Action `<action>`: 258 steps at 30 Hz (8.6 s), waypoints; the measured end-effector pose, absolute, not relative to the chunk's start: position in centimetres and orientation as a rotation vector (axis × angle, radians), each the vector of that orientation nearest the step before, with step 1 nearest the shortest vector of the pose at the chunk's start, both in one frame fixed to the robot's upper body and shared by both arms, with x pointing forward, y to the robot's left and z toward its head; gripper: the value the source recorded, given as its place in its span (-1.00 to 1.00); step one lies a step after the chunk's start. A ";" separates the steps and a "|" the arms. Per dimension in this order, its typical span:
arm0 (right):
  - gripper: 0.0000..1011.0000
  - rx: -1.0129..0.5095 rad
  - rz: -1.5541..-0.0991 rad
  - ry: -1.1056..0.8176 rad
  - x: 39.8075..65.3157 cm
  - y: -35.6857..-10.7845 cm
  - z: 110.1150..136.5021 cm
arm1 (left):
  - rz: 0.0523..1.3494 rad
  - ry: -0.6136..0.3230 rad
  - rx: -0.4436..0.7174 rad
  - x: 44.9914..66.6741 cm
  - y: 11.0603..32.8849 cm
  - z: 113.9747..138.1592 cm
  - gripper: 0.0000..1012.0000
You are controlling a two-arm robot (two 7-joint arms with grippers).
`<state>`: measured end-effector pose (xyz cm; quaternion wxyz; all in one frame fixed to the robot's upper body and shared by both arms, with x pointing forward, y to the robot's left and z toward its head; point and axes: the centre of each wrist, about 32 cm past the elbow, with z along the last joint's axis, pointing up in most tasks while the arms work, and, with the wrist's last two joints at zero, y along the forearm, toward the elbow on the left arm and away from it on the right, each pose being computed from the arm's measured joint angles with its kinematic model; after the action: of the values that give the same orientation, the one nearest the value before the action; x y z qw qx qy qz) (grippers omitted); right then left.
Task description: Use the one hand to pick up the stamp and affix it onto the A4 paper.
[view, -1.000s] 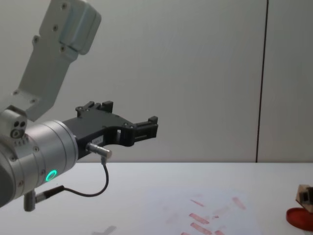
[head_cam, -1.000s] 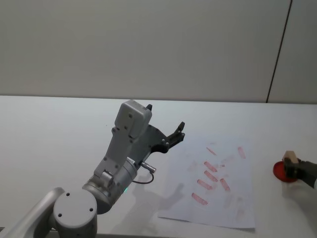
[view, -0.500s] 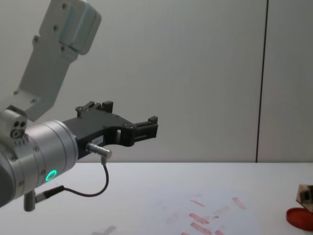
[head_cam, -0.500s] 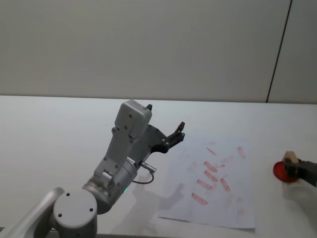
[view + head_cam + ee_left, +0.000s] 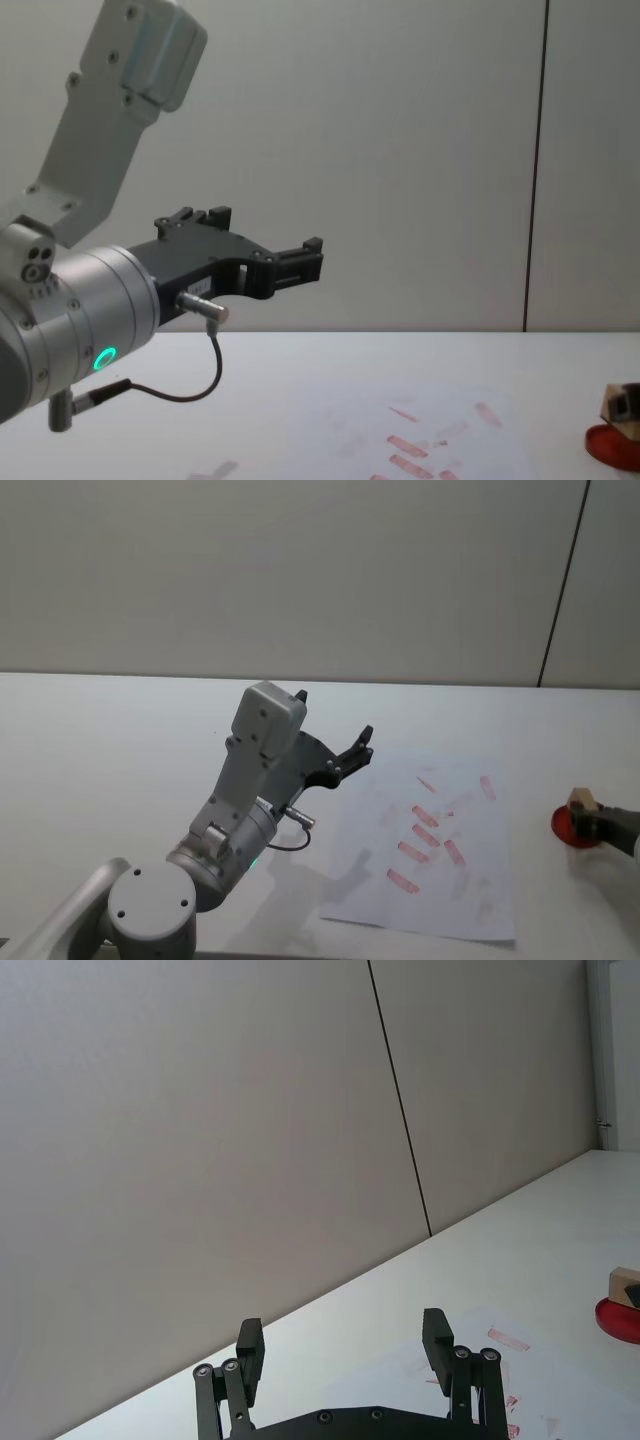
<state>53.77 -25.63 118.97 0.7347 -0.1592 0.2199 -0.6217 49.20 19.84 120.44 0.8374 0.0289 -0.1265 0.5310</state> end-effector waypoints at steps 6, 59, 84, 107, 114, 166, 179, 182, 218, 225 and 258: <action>-0.57 -0.360 -1.370 0.487 53.9 -25.6 118.9 | 1.124 -0.268 0.061 49.2 19.8 120.4 0.98; -0.57 -0.402 -1.380 0.490 54.4 -25.2 118.3 | 1.124 -0.268 0.061 49.2 19.8 120.4 0.98; -0.57 -0.361 -1.332 0.379 54.7 -24.1 120.0 | 1.124 -0.268 0.061 49.2 19.8 120.4 0.98; -0.57 -0.350 -1.166 0.328 57.9 -21.7 120.9 | 1.124 -0.268 0.061 49.2 19.8 120.4 0.98; -0.57 -0.374 -1.101 0.324 59.5 -21.1 121.8 | 1.124 -0.268 0.061 49.2 19.8 120.4 0.98; -0.57 -0.565 -0.901 0.371 65.0 -20.9 126.3 | 1.124 -0.268 0.061 49.2 19.8 120.4 0.98; -0.57 -0.605 -0.913 0.388 65.3 -19.9 126.0 | 1.124 -0.268 0.061 49.2 19.8 120.4 0.98; -0.57 -0.617 -0.911 0.392 65.4 -19.4 125.9 | 1.124 -0.268 0.061 49.2 19.8 120.4 0.98; -0.57 -0.706 -0.893 0.392 66.5 -17.7 124.3 | 1.124 -0.268 0.061 49.2 19.8 120.4 0.98; -0.57 -0.721 -0.887 0.395 66.7 -17.5 123.9 | 1.124 -0.268 0.061 49.2 19.8 120.4 0.98; -0.57 -0.748 -0.882 0.405 66.8 -17.4 123.1 | 1.124 -0.268 0.061 49.2 19.8 120.4 0.98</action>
<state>66.85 -17.45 123.06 0.8181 -0.3511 0.1899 -0.4139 49.20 19.84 120.44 0.8374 0.0289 -0.1265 0.5310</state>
